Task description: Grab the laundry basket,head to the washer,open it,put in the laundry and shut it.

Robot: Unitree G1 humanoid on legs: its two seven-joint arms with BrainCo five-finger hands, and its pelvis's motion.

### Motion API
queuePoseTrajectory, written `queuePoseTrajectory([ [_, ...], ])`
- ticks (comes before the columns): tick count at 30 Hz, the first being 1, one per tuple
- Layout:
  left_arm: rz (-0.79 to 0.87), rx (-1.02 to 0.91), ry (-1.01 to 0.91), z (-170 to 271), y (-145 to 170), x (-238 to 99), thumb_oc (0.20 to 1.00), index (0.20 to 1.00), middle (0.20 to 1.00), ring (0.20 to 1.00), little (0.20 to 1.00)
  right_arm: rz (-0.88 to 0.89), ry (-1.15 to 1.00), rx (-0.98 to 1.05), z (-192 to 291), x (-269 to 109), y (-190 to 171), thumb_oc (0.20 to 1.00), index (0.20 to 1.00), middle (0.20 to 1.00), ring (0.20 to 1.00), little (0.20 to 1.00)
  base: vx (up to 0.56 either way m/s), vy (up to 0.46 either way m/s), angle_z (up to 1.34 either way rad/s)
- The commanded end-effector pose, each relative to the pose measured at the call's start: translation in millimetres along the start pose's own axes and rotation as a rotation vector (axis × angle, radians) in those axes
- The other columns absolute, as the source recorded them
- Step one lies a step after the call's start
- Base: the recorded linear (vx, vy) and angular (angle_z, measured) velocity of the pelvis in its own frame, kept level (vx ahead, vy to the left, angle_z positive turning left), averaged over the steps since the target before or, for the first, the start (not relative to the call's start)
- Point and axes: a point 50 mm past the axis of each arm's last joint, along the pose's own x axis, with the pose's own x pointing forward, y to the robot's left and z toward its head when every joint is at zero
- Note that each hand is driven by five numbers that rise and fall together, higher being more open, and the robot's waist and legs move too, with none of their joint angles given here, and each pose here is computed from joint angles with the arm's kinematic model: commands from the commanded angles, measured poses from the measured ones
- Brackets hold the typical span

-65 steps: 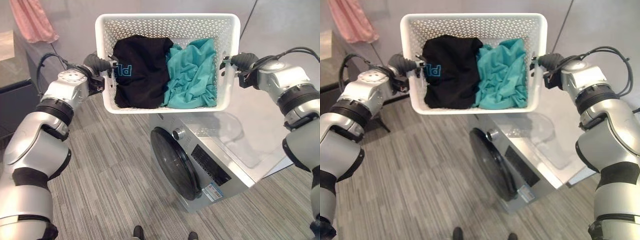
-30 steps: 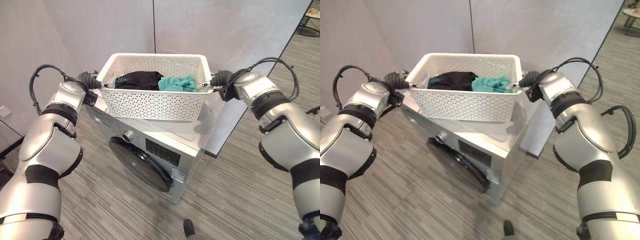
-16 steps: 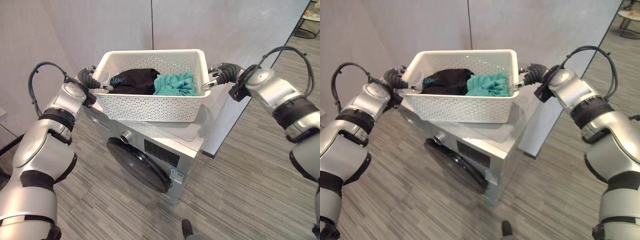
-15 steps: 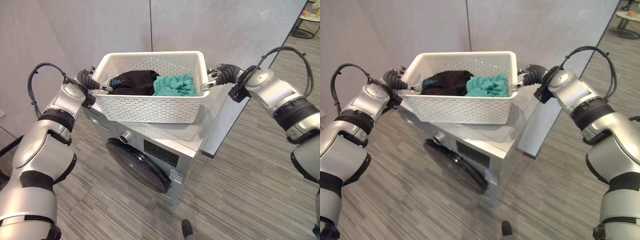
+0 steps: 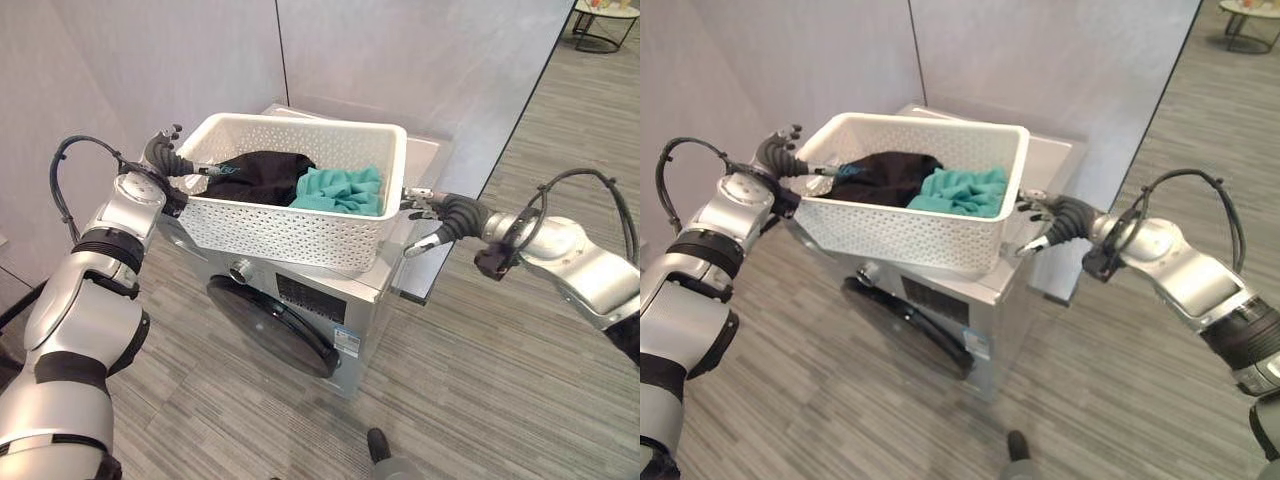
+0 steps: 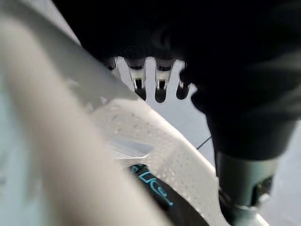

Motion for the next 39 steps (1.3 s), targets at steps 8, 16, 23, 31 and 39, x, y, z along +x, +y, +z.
queuePoseTrajectory([
  [8,0.109,0.159,-0.120,34,6,3,1.000,1.000,1.000,1.000,1.000,-0.230,-0.088,-0.106,20,-31,-50,1.000,1.000,1.000,1.000,1.000,0.00,-0.001,0.00],
  [16,0.278,0.480,-0.128,16,51,-8,1.000,1.000,1.000,1.000,1.000,-0.478,0.064,-0.228,-10,-80,-80,1.000,1.000,1.000,1.000,1.000,0.03,-0.016,0.00],
  [23,0.406,0.597,0.077,-32,120,-32,1.000,1.000,1.000,1.000,1.000,-0.725,0.178,-0.216,-51,-113,-89,1.000,1.000,1.000,1.000,1.000,-0.02,-0.023,0.11],
  [31,0.583,0.515,0.069,-97,162,-100,1.000,1.000,1.000,1.000,1.000,-1.102,0.459,-0.043,-135,-210,-47,1.000,1.000,1.000,1.000,1.000,0.01,0.040,0.14],
  [39,0.588,0.233,0.458,-231,124,-184,1.000,1.000,1.000,1.000,1.000,-1.303,0.849,0.217,-213,-268,27,1.000,1.000,1.000,1.000,1.000,-0.06,0.098,0.05],
])
